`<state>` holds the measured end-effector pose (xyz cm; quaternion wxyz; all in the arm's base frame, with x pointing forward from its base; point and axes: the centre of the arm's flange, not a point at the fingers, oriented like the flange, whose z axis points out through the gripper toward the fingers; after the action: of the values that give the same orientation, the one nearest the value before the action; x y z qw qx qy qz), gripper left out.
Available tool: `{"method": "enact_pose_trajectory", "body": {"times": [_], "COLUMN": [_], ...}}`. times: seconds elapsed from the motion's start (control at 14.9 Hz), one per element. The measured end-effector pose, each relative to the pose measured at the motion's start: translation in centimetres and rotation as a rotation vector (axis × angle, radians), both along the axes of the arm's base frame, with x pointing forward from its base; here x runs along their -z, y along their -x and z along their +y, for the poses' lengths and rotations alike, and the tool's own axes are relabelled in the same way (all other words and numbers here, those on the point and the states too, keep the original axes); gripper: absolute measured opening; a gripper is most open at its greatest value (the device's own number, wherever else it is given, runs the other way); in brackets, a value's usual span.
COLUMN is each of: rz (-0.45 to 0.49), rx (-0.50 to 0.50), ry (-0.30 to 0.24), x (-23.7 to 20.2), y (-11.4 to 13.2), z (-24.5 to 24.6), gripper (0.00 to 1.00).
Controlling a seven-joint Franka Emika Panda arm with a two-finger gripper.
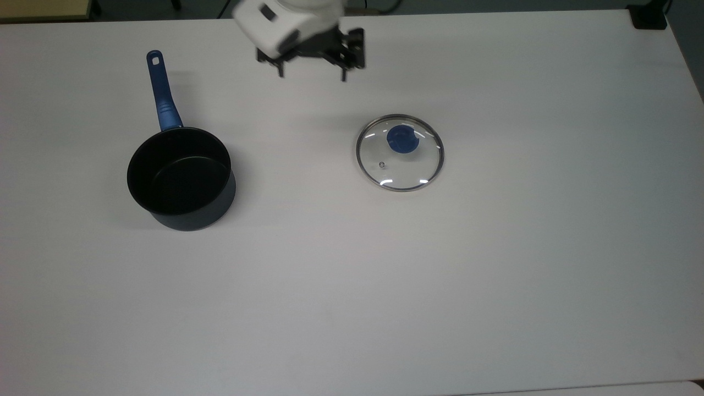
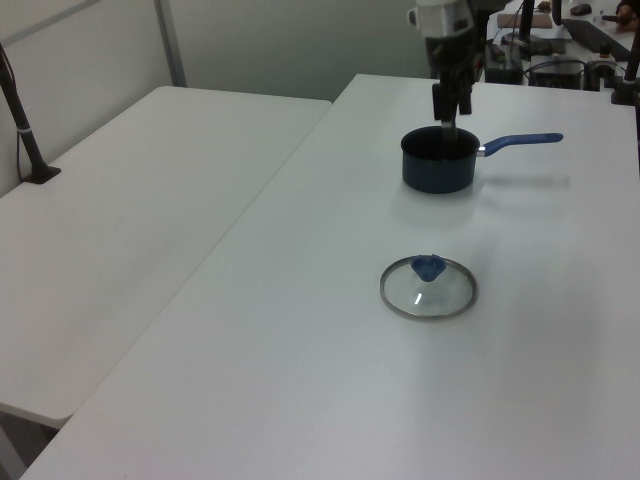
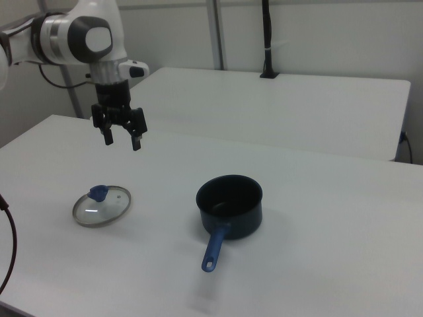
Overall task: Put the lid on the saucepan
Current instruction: 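Move the gripper over the glass lid and grasp its blue knob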
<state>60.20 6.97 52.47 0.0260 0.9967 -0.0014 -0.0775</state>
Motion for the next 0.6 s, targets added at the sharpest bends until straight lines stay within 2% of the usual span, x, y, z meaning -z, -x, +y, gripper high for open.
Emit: {"method": "enact_pose_trajectory", "body": {"times": [0.33, 0.6], "rz": [0.028, -0.036], "rx": [-0.176, -0.237], "ry": [-0.022, -0.033], "x": [3.0, 6.7], "y": [0.6, 0.8], "z": [6.0, 9.4], "gripper": [1.0, 1.0]}}
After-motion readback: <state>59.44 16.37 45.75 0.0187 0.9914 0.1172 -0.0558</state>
